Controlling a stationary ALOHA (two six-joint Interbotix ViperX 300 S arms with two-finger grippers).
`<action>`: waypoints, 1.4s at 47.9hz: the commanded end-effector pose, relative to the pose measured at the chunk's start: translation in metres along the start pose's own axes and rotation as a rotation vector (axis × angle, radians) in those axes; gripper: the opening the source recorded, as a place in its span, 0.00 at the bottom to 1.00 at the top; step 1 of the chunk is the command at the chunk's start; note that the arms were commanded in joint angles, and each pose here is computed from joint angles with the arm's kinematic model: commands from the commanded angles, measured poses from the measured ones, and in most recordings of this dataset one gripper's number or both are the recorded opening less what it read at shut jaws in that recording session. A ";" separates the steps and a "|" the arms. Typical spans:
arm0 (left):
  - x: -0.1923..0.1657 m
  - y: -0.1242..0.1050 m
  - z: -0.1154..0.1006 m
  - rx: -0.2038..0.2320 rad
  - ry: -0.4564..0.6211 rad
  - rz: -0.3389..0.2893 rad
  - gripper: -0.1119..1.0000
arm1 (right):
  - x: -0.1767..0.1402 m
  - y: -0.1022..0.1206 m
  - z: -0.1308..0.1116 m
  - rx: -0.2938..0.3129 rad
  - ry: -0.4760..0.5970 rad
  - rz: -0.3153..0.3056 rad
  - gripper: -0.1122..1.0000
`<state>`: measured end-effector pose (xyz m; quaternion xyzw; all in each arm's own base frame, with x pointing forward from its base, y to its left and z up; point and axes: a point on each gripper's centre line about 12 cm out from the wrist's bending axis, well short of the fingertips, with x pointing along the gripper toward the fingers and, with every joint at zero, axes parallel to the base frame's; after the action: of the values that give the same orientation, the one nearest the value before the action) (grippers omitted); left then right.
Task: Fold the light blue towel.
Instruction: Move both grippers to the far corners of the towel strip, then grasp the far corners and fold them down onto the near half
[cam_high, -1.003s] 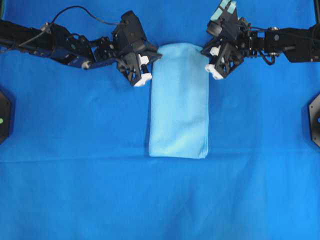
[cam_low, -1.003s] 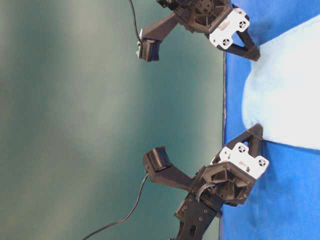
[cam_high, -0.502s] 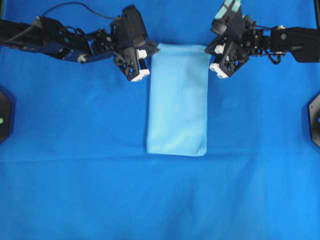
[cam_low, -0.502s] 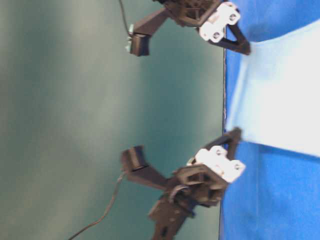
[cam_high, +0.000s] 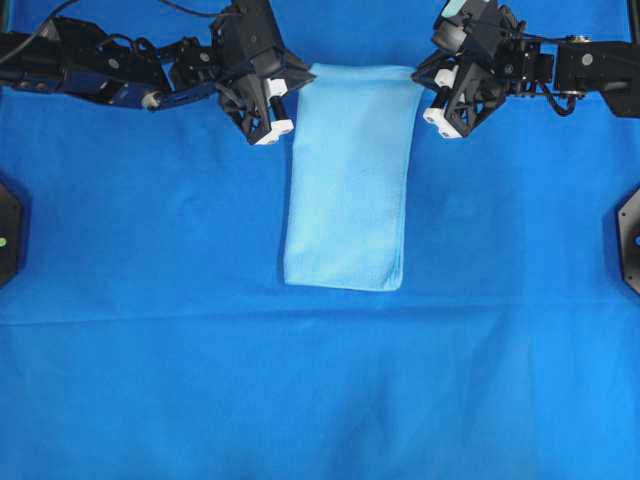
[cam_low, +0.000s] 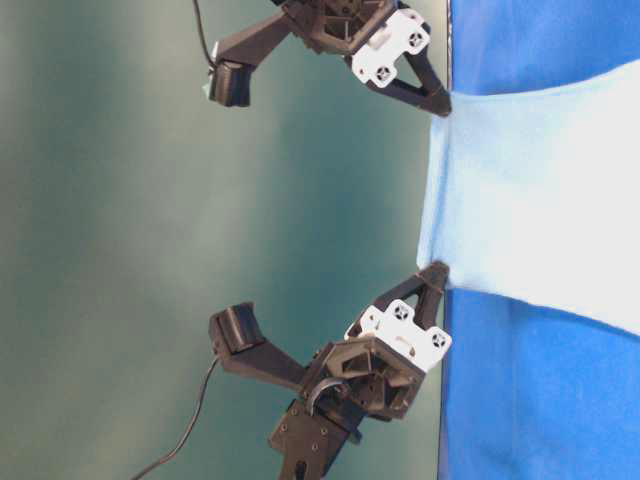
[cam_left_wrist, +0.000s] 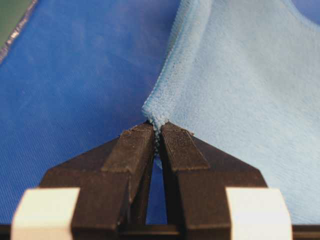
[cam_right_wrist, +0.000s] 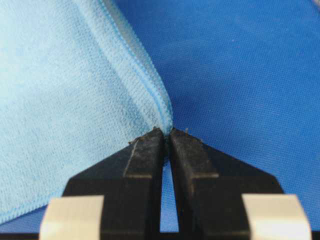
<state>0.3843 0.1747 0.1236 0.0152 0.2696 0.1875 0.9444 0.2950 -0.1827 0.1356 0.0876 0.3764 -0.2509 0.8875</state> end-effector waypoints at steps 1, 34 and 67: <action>-0.012 -0.004 0.017 0.004 -0.049 -0.005 0.13 | -0.011 -0.001 0.014 0.003 -0.049 -0.004 0.15; -0.077 -0.112 -0.001 0.115 -0.050 -0.264 0.13 | -0.055 0.104 -0.010 -0.089 -0.022 0.203 0.15; -0.073 -0.192 -0.038 0.194 0.026 -0.436 0.13 | -0.037 0.167 -0.054 -0.057 0.125 0.324 0.15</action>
<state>0.3697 -0.0307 0.0948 0.0462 0.3091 -0.0466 0.9488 0.3198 -0.0079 0.1127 0.1309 0.4311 -0.0921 0.8880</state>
